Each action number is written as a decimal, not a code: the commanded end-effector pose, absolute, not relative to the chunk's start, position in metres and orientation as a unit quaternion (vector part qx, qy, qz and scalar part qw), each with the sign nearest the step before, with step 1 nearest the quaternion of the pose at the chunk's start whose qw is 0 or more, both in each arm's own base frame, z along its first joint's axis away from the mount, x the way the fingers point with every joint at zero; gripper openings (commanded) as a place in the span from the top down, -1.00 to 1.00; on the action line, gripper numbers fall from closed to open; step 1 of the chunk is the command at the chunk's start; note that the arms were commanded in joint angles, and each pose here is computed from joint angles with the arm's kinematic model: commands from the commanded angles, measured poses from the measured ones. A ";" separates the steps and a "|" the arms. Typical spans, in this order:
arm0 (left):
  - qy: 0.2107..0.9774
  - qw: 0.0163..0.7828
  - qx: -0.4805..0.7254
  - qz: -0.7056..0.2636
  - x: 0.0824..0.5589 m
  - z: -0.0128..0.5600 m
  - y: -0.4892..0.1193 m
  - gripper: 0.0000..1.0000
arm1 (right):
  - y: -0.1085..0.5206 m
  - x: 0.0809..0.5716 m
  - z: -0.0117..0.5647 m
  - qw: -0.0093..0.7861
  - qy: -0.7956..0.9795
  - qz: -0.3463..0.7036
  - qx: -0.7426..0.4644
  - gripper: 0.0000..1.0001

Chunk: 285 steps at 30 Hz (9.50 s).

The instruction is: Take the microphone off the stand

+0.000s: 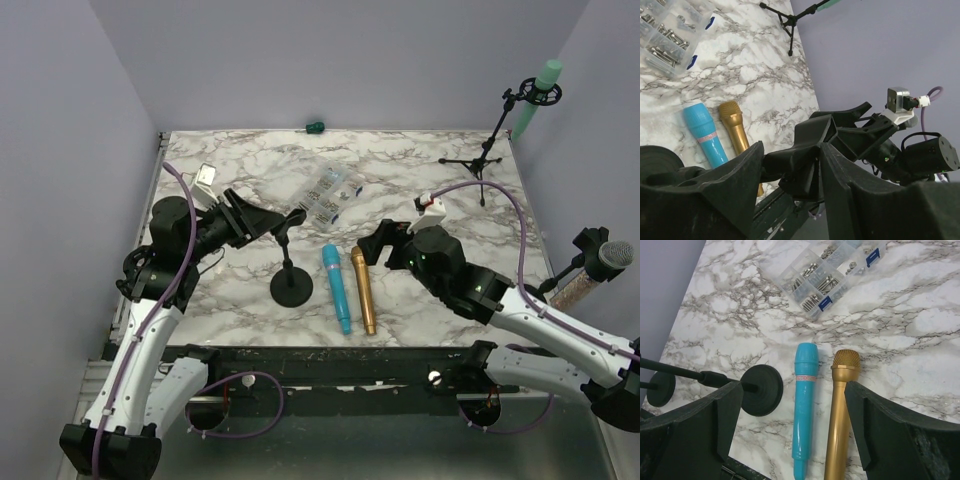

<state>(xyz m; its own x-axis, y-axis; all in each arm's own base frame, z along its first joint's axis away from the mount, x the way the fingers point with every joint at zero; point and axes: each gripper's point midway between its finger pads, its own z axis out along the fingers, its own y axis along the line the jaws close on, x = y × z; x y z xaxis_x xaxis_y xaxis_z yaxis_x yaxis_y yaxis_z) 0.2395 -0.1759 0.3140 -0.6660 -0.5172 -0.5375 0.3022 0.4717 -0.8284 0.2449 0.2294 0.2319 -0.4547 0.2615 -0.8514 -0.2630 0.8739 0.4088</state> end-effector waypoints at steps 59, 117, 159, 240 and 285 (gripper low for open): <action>0.805 0.467 0.116 -0.347 0.227 0.268 -0.161 -0.87 | 0.222 0.247 0.207 0.518 0.826 0.222 0.003 -0.85; 0.909 0.388 0.095 0.120 0.337 0.239 -0.080 1.00 | 0.213 0.244 0.207 0.522 0.826 0.212 0.003 -0.86; 0.794 0.449 -0.388 0.131 0.341 0.266 0.147 1.00 | 0.235 0.257 0.187 0.500 0.844 0.194 -0.021 -0.86; 0.709 0.588 0.243 -0.303 0.235 0.359 -0.193 -0.56 | 0.150 0.316 0.272 0.594 0.798 -0.073 0.071 -1.00; 0.715 0.531 0.303 -0.338 0.208 0.333 -0.242 -0.57 | -0.081 0.207 0.344 0.538 0.718 -0.267 0.353 -0.89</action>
